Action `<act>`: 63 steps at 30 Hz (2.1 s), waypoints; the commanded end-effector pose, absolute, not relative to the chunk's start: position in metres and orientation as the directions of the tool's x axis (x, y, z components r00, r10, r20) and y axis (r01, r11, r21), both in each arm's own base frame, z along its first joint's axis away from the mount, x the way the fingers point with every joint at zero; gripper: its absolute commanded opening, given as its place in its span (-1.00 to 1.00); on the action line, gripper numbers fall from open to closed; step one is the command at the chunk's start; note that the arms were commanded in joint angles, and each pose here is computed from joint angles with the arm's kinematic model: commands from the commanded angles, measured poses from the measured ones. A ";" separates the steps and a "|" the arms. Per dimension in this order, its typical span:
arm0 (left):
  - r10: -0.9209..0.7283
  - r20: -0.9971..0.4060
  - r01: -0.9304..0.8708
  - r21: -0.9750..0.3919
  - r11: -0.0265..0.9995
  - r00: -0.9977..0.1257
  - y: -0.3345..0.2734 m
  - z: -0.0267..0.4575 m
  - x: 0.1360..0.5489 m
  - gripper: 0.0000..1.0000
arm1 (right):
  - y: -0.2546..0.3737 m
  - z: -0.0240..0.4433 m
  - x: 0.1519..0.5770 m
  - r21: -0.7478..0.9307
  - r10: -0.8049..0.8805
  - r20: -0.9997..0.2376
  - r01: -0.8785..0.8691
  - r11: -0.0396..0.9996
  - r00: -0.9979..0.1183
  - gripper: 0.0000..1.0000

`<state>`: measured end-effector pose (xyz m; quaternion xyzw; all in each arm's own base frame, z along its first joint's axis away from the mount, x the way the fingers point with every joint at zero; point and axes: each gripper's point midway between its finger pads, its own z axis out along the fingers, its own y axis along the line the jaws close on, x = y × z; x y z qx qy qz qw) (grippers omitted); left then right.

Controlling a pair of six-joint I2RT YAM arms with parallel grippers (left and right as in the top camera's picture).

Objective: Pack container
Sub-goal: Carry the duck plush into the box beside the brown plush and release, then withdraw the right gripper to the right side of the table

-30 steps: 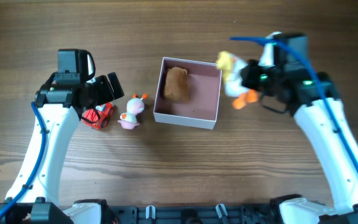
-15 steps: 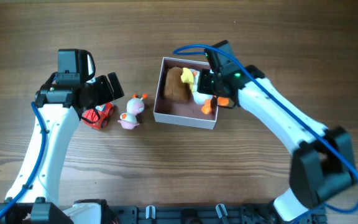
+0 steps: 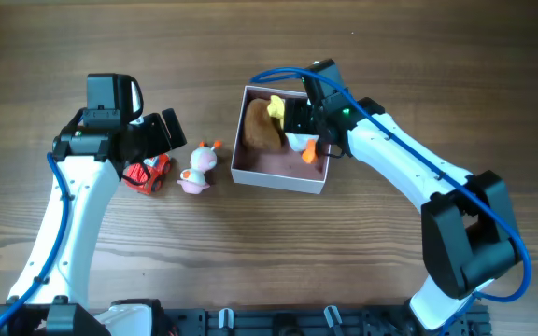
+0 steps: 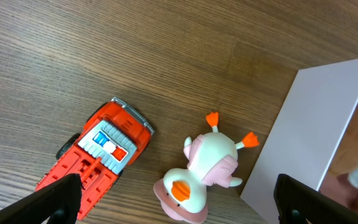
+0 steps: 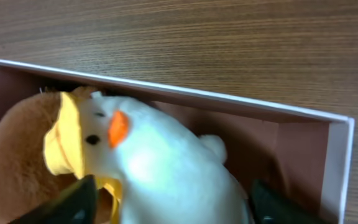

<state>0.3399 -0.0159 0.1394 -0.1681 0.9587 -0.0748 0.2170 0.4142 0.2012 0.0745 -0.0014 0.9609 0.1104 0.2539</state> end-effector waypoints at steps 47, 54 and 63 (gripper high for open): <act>-0.376 -0.289 -0.268 -0.353 0.897 -0.880 -0.045 0.142 0.330 1.00 | -0.046 0.210 0.321 0.323 0.674 -0.385 0.592 0.738 -0.631 0.99; -0.357 -0.350 -0.314 -0.176 0.933 -0.866 -0.012 0.137 0.328 1.00 | -0.046 0.210 0.321 0.323 0.674 -0.385 0.592 0.738 -0.630 0.99; 0.139 -0.291 0.134 0.038 0.990 -0.946 -0.005 0.127 0.304 0.74 | -0.046 0.210 0.321 0.323 0.674 -0.385 0.592 0.738 -0.631 1.00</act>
